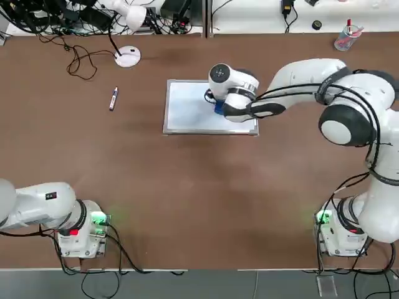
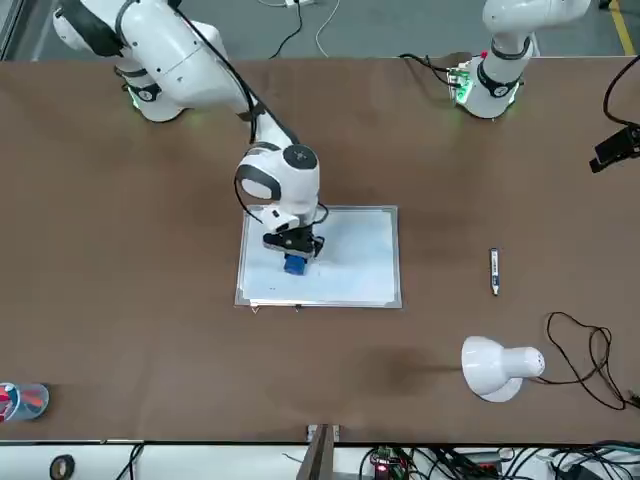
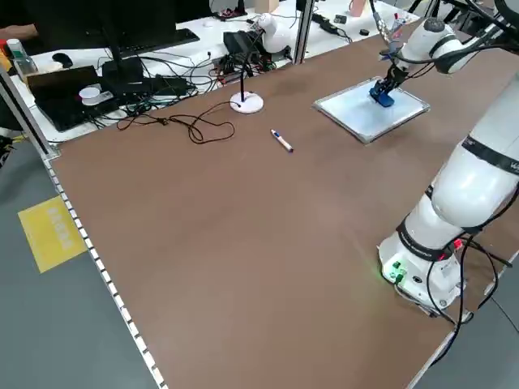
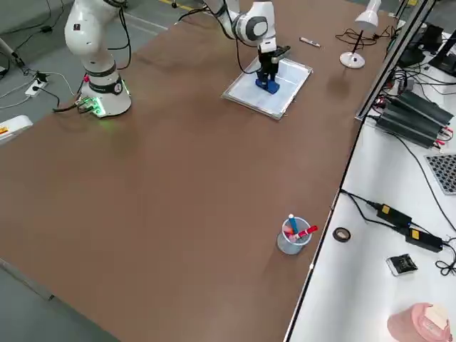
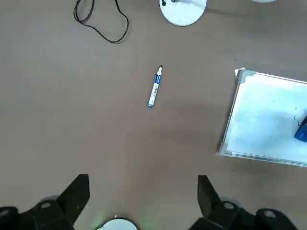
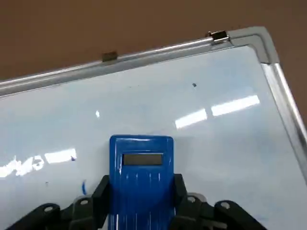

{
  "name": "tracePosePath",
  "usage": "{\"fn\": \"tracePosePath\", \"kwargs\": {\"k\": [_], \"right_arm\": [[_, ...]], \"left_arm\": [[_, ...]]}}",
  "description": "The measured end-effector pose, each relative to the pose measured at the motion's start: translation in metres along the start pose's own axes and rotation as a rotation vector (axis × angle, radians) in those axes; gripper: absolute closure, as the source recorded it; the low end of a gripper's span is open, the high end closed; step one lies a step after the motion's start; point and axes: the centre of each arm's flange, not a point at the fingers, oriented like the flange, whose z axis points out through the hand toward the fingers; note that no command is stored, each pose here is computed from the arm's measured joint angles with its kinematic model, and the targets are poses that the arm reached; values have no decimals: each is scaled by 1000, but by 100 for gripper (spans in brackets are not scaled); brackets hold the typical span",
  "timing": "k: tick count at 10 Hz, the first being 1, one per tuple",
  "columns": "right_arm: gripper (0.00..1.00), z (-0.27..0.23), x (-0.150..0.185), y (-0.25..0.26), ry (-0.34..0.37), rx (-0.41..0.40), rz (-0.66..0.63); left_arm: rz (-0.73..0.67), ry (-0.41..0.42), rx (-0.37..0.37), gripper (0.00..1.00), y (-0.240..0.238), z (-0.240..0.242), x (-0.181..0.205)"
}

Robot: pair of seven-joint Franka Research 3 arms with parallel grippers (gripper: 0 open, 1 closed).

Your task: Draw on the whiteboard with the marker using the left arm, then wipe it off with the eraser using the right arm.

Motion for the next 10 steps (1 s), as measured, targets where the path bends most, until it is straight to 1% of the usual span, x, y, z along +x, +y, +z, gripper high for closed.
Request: {"fn": "tracePosePath", "kwargs": {"k": [3, 6, 8, 10], "right_arm": [[44, -3, -5, -18, 13, -8, 31], [44, -3, -2, -19, 15, -19, 33], [44, -1, 9, -13, 16, -36, 24], [44, 0, 23, -4, 3, -51, 18]], "left_arm": [[0, 0, 0, 0, 0, 0, 0], [-1, -1, 0, 0, -1, 0, 0], [-6, 0, 0, 0, -3, 0, 1], [-11, 0, 0, 0, -6, 0, 1]]}}
